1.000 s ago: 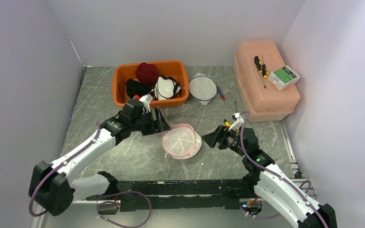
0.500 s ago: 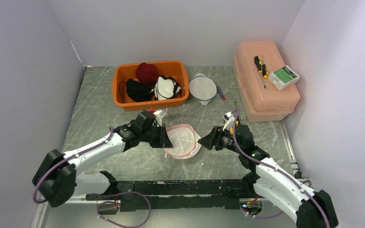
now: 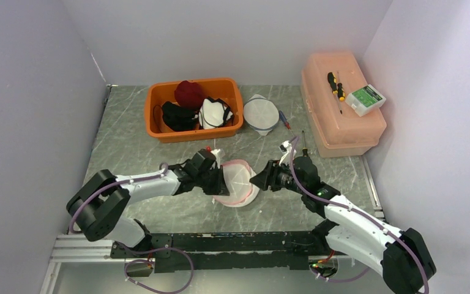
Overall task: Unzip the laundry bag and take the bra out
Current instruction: Close the laundry bag at the center of the board.
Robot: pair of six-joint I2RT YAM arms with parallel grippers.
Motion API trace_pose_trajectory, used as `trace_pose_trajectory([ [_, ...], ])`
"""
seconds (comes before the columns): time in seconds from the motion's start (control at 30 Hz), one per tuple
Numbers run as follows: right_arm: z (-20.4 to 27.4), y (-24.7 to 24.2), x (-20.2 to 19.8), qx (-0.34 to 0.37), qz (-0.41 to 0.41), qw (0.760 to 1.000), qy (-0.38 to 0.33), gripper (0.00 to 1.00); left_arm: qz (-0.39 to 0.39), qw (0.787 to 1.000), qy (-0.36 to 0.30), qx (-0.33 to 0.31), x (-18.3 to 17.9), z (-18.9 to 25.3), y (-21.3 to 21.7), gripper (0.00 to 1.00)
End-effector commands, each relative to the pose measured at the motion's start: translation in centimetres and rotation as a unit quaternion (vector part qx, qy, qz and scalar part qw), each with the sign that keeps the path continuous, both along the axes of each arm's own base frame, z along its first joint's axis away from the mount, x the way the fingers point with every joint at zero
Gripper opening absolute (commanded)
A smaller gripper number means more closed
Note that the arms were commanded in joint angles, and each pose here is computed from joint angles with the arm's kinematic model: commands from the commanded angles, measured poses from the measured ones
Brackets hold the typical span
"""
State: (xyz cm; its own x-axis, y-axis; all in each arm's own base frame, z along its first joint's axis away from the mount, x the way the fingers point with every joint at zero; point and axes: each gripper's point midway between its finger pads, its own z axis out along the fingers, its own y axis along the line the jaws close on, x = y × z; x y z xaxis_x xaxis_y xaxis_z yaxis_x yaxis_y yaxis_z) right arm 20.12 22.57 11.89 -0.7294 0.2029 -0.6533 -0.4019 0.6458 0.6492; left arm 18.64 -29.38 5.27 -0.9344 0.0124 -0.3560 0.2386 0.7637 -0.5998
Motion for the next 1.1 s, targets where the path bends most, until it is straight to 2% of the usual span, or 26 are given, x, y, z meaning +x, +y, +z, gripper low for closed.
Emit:
trace_pose_trajectory([
  [0.0, 2.5, 0.5, 0.9, -0.005, -0.009, 0.999, -0.042, 0.52, 0.0, 1.0, -0.029, 0.008, 0.7, -0.3, -1.4, 0.08],
  [0.17, 3.5, 1.6, 0.8, -0.031, -0.009, 0.998, -0.061, 0.52, -0.003, 0.999, -0.039, 0.022, 0.4, -0.7, -1.8, 0.08],
  [0.3, 2.7, 1.7, 1.8, -0.043, -0.037, 0.997, -0.045, 0.51, -0.001, 0.998, -0.054, 0.039, 0.5, -0.6, -1.6, 0.08],
  [0.53, -0.3, 2.9, 2.1, -0.04, -0.034, 0.999, -0.003, 0.48, 0.002, 0.997, -0.067, 0.043, 0.3, -0.1, -1.4, 0.09],
  [0.77, -4.1, 1.6, 1.6, -0.083, -0.049, 0.995, 0.029, 0.47, 0.012, 0.996, -0.083, 0.042, 0.5, 1.1, -0.9, 0.1],
  [0.93, -6.3, 0.1, 1.3, -0.117, -0.065, 0.99, 0.042, 0.46, 0.024, 0.994, -0.101, 0.044, 0.8, 3.4, -0.1, 0.26],
  [1.0, -6.7, -0.2, 1.0, -0.116, -0.068, 0.99, 0.044, 0.46, 0.04, 0.99, -0.128, 0.051, 1.6, 4.9, 0.6, 0.38],
  [1.03, -6.7, -0.2, 1.0, -0.115, -0.069, 0.99, 0.043, 0.46, 0.047, 0.987, -0.141, 0.054, 1.9, 5.6, 1.0, 0.41],
  [1.07, -6.8, -0.3, 0.9, -0.116, -0.069, 0.99, 0.041, 0.47, 0.054, 0.985, -0.155, 0.058, 2.2, 6.3, 1.5, 0.49],
])
